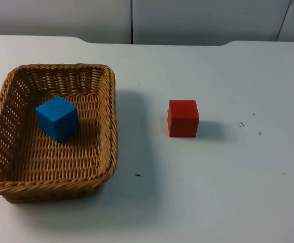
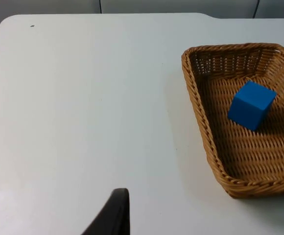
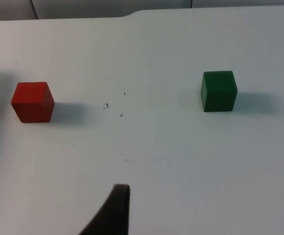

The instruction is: Pick up the basket with the left hand and place the blue cube into the basket with the right hand.

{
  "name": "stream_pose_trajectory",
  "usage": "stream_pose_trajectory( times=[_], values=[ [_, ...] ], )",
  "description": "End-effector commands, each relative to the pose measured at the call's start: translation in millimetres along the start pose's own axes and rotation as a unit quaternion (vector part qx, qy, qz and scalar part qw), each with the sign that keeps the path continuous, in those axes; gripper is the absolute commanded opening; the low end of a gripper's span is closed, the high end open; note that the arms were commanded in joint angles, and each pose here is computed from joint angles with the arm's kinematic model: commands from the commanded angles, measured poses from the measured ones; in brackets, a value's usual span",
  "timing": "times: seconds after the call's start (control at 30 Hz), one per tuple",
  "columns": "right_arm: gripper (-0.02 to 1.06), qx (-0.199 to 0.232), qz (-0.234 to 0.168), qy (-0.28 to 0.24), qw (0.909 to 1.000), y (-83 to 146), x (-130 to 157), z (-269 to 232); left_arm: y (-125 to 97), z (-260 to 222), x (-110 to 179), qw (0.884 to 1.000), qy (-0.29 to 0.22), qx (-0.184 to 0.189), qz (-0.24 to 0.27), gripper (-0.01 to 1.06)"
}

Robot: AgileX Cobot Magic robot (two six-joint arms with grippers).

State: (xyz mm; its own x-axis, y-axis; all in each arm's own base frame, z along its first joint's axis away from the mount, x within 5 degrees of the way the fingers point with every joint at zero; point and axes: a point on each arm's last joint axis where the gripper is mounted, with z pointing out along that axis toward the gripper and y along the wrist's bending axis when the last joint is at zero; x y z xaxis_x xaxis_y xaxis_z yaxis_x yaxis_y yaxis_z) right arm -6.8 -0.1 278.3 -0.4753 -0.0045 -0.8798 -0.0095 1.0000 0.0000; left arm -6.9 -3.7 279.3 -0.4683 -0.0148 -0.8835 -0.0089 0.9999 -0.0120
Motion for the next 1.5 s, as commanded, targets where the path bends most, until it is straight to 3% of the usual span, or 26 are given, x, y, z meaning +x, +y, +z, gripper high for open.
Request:
stream_pose_trajectory(
  times=[0.0, 1.47],
  values=[
    [1.05, 0.003, 0.002, -0.005, 1.0, 0.0, 0.2, 0.3, -0.4, 0.4, 0.2, 1.0, -0.004, 0.006, -0.001, 1.05],
    [1.05, 0.004, 0.002, -0.005, 1.0, 0.1, 0.2, 0.3, -0.4, 0.4, 0.2, 1.0, -0.004, 0.006, -0.001, 1.05]
  ],
)
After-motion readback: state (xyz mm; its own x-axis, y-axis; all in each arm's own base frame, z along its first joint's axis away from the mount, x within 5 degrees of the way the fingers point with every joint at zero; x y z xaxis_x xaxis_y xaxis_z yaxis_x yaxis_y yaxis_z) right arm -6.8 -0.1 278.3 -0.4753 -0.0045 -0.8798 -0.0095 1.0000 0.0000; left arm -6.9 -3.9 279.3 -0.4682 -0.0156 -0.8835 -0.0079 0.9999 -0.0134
